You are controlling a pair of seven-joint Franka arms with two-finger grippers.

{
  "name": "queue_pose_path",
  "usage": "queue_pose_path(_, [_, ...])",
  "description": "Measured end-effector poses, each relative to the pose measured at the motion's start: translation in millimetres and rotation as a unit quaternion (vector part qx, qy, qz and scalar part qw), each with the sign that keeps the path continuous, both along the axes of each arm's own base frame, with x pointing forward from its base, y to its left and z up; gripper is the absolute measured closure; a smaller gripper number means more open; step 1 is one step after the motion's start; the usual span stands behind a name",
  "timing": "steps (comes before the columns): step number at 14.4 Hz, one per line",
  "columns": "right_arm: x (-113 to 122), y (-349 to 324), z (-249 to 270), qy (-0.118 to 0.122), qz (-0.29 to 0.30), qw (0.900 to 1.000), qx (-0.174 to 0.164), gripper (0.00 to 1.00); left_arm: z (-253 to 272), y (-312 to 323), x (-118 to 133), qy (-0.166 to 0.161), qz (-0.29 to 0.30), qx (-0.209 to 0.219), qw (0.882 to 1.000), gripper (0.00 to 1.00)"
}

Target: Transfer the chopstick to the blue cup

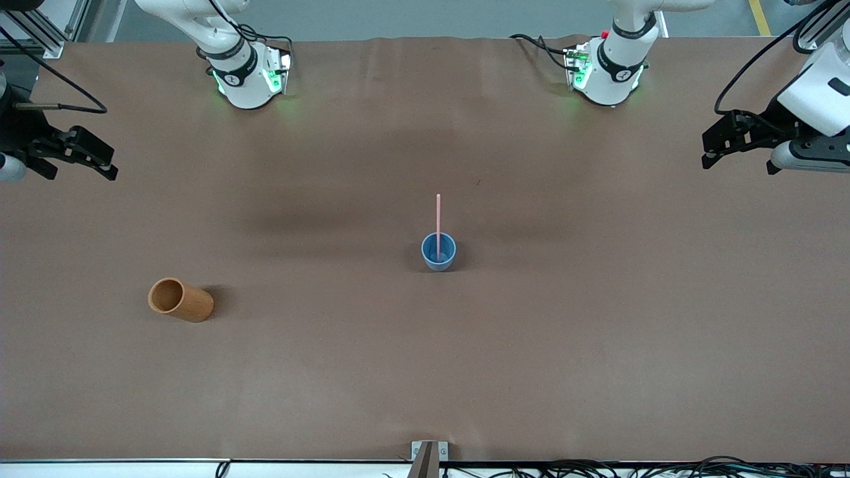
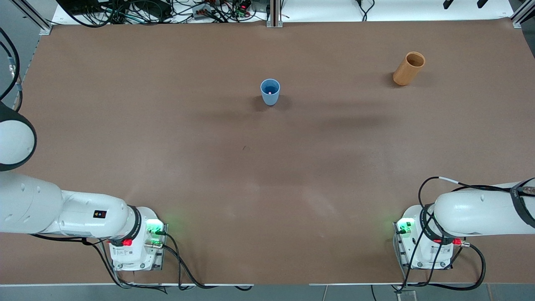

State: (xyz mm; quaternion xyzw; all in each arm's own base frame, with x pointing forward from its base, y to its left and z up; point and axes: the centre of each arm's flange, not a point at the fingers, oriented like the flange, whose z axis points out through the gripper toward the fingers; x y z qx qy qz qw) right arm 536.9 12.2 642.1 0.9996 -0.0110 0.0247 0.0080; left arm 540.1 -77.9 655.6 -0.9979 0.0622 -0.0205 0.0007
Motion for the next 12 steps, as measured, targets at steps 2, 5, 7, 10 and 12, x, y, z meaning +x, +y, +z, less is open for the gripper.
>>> queue_pose_path(2, [0.0, -0.7, 2.1, -0.002, -0.001, 1.000, 0.000, 0.00, 0.0, 0.0, 0.0, 0.000, 0.000, 0.000, 1.000, 0.00])
queue_pose_path(5, [-0.4, -0.4, 3.2, -0.002, 0.000, 1.000, 0.000, 0.00, 0.0, -2.8, -0.4, 0.000, -0.003, 0.000, 1.000, 0.00])
queue_pose_path(7, [-0.4, -0.4, 3.1, -0.001, 0.009, 1.000, 0.000, 0.00, 0.0, -2.6, -0.4, 0.000, -0.002, 0.000, 1.000, 0.00])
queue_pose_path(10, [-0.9, -0.2, 2.3, 0.002, 0.018, 1.000, 0.000, 0.00, 0.0, -1.5, -0.2, 0.000, -0.001, 0.000, 1.000, 0.00])
queue_pose_path(12, [-0.9, 0.8, 1.6, 0.004, 0.019, 1.000, 0.003, 0.00, 0.0, -1.9, -0.3, 0.000, -0.002, 0.000, 1.000, 0.00])
